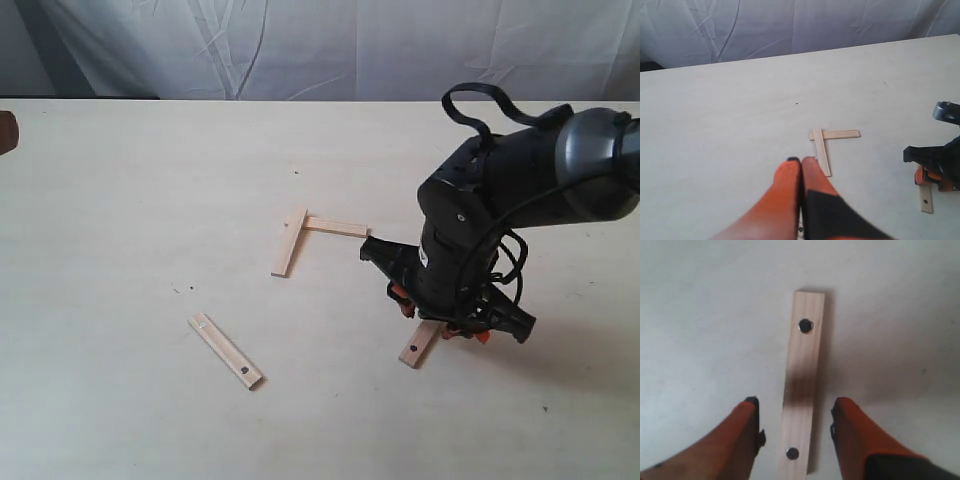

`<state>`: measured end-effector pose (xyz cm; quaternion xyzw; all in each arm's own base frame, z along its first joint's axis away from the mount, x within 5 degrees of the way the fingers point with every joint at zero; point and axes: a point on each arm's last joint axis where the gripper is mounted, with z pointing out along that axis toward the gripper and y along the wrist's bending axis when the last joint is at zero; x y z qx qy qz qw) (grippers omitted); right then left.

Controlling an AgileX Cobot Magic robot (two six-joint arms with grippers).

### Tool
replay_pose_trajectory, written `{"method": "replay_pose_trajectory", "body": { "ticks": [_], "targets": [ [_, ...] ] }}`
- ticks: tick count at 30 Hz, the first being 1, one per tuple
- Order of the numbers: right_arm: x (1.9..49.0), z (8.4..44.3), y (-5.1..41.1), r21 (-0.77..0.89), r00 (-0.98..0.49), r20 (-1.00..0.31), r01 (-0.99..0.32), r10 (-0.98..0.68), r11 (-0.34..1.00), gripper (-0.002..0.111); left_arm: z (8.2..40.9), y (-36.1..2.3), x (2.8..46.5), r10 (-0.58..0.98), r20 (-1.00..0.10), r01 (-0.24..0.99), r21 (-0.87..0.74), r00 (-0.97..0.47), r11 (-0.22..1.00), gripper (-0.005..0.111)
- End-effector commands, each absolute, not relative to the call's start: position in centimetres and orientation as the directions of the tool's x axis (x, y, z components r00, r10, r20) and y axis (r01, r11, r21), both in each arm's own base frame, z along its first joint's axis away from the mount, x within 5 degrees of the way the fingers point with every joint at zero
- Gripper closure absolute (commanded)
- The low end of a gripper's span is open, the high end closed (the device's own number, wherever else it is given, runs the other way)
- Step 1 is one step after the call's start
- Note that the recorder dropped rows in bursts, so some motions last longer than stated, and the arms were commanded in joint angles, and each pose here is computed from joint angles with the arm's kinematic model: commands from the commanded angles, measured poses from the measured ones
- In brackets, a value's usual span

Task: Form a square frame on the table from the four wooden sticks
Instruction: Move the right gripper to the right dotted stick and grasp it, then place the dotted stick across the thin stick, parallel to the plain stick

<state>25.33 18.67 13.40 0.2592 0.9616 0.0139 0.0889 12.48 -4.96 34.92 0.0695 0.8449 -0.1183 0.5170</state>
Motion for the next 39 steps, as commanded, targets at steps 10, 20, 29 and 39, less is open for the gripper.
{"method": "replay_pose_trajectory", "body": {
  "ticks": [10,20,29,39],
  "targets": [
    [25.7,11.4,18.8,0.038,-0.853,-0.159,0.498,0.497,0.867,0.093,34.8,-4.9,12.4,-0.004,-0.893,0.243,-0.127,-0.450,0.962,0.107],
    [28.2,16.0,20.3,0.148,-0.884,-0.278,0.347,0.376,0.926,0.109,34.8,-4.9,12.4,-0.004,-0.893,0.243,-0.127,-0.450,0.962,0.107],
    [32.6,19.8,24.4,0.162,-0.931,-0.301,0.162,0.206,0.973,0.109,34.8,-4.9,12.4,-0.004,-0.893,0.243,-0.127,-0.450,0.962,0.107],
    [35.5,16.4,27.0,0.122,-0.957,-0.242,0.132,0.159,0.984,0.109,34.8,-4.9,12.4,-0.004,-0.893,0.243,-0.127,-0.450,0.962,0.107]
  ]
}}
